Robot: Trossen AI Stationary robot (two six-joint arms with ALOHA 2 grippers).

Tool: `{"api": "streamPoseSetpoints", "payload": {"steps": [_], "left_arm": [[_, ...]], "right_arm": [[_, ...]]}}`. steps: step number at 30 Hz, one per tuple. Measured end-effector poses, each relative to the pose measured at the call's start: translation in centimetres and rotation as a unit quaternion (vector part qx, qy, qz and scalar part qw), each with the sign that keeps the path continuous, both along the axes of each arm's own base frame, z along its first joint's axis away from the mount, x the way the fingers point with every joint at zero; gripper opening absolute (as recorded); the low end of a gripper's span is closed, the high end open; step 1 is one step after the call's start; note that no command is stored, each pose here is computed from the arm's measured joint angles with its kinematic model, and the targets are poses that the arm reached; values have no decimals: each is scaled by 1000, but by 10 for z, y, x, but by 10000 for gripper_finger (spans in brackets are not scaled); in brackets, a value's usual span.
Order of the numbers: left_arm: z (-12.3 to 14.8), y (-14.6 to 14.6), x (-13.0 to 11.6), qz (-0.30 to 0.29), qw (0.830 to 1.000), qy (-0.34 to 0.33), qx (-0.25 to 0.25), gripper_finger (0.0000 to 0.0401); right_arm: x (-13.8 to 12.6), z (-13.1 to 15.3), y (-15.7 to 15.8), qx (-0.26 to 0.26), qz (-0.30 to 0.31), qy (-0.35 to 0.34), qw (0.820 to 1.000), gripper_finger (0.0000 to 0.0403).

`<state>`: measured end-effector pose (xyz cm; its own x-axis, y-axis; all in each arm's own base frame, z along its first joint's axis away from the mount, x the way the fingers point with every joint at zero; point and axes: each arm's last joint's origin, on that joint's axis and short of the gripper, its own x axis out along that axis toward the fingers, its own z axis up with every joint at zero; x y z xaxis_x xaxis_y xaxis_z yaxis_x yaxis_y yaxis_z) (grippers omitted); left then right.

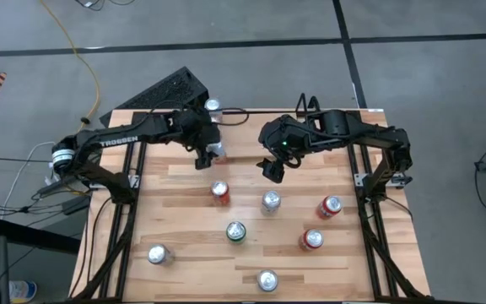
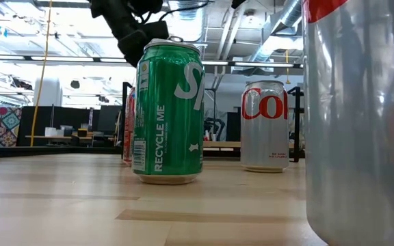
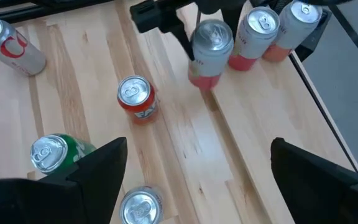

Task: Place canned beverage on shelf
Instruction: Put the white orange soda can on the shelf aligned with the other soda cans

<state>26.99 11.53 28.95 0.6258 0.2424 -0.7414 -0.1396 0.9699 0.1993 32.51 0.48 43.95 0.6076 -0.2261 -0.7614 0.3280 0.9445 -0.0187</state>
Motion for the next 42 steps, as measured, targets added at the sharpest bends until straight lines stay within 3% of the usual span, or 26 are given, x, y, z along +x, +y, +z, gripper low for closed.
{"api": "streamPoseSetpoints", "payload": {"steps": [14, 25, 42], "left_arm": [[-3, 13, -9, 6, 999, 37, 26, 282], [-27, 13, -11, 9, 999, 31, 23, 282], [-28, 17, -12, 24, 999, 28, 34, 282]], "right_arm": [[0, 0, 0, -2, -8, -1, 1000, 369], [0, 0, 0, -2, -8, 1, 1000, 369], [0, 0, 0, -4, -5, 2, 1000, 369]]}}
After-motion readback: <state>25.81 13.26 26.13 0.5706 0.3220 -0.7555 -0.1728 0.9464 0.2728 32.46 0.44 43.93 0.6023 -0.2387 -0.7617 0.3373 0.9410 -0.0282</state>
